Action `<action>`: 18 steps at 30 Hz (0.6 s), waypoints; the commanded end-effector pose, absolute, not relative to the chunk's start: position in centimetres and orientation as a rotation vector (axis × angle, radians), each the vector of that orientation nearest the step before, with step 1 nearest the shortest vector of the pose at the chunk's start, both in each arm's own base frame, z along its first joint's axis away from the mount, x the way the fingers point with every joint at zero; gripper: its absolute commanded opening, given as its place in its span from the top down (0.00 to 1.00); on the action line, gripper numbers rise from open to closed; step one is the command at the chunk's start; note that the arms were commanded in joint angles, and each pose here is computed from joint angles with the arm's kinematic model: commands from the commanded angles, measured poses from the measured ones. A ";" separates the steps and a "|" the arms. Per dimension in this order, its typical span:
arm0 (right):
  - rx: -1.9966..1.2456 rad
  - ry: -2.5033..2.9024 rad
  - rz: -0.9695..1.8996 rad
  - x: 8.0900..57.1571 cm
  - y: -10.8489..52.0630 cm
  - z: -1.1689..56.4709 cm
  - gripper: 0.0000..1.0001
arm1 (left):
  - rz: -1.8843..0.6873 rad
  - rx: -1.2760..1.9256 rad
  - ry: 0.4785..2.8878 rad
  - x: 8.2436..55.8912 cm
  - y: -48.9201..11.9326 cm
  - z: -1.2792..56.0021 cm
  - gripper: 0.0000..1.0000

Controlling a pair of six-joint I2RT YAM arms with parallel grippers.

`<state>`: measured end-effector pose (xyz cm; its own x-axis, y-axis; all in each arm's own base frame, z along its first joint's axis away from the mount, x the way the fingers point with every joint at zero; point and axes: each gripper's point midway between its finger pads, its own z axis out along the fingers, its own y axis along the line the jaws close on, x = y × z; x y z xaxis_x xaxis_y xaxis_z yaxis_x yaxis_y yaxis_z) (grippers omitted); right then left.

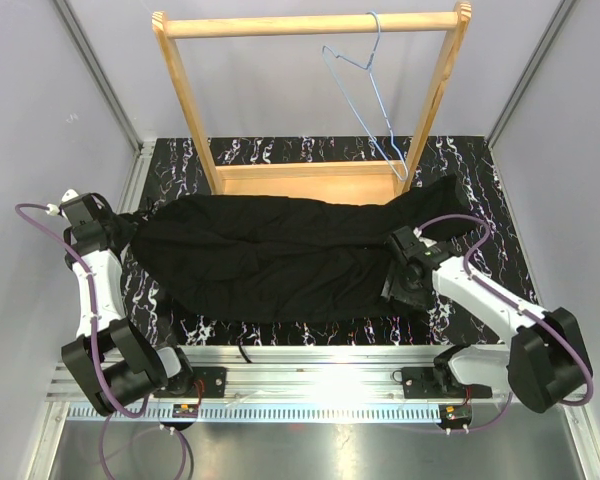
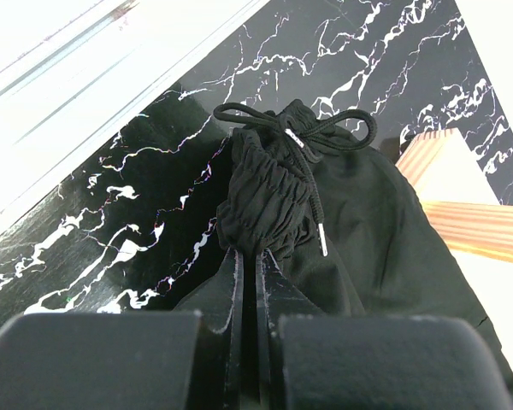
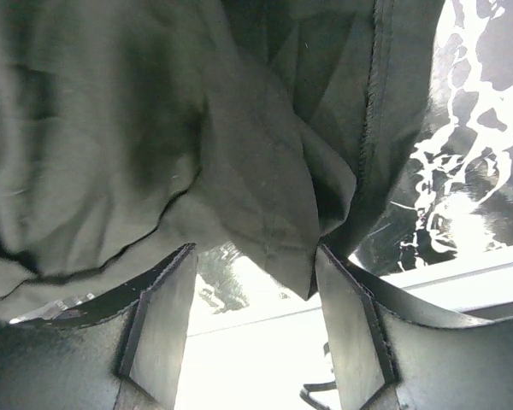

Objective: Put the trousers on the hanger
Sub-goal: Fold the trousers

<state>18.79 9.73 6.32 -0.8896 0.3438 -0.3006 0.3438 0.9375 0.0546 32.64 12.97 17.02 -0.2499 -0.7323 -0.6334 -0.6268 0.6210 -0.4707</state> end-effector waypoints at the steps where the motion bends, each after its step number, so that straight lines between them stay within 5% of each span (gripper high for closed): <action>1: 0.580 2.769 -0.025 19.0 9.9 4.9 0.35 | -0.184 -1.042 1.912 33.7 13.2 18.1 1.00; 8: 0.591 2.766 -0.089 19.8 9.7 2.7 0.39 | -0.165 -1.043 1.915 33.5 13.4 18.1 1.00; 9: 0.593 2.761 -0.076 19.9 9.8 2.8 0.46 | -0.165 -1.041 1.918 33.5 13.4 18.1 1.00; 10: 0.594 2.747 -0.058 20.2 10.0 3.2 0.68 | -0.159 -1.047 1.919 33.5 13.5 18.0 1.00; 13: 0.582 2.661 -0.073 21.3 9.2 6.2 0.99 | -0.146 -1.047 1.919 33.3 13.6 18.1 1.00; 18: 0.508 2.505 -0.201 23.1 6.0 13.8 1.00 | -0.130 -1.049 1.919 33.1 13.7 18.1 1.00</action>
